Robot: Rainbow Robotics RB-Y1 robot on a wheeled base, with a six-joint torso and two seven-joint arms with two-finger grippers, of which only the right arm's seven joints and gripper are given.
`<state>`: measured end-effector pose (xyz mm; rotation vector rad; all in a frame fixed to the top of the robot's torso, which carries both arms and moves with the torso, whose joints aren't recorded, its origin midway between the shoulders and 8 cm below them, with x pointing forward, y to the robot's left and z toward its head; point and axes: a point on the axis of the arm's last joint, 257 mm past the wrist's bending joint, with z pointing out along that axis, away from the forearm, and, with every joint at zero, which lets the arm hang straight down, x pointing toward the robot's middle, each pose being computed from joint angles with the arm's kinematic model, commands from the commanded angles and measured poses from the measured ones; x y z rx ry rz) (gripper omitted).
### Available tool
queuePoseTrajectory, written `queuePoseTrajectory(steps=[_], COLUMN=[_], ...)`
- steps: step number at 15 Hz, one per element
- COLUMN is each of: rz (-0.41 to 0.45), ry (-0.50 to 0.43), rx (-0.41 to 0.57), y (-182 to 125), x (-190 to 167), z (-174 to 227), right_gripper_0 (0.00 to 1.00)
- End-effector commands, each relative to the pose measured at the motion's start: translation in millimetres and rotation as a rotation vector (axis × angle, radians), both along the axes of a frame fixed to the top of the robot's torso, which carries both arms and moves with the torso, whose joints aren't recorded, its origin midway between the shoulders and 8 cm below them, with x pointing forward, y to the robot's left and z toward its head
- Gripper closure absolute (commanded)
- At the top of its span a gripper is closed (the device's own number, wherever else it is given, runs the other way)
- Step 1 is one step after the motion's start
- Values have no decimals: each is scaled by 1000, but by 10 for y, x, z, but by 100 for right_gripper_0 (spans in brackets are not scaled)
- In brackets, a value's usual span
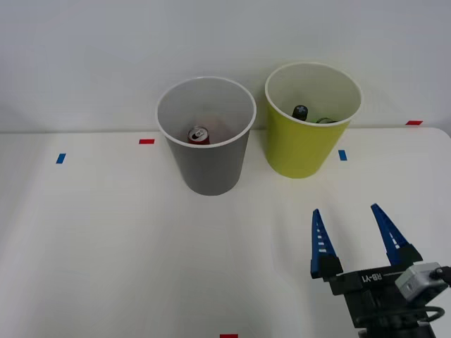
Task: Put cans in the gray bin, plastic bottles in the light green bin
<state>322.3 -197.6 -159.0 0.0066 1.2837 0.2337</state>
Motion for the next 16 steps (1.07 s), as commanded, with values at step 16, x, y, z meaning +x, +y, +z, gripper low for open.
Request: queuePoseTrajectory(steps=[16], rz=[-24], ry=[84], rx=[61], y=[-520], x=[-1068], z=[-1023], right_gripper_0=[0])
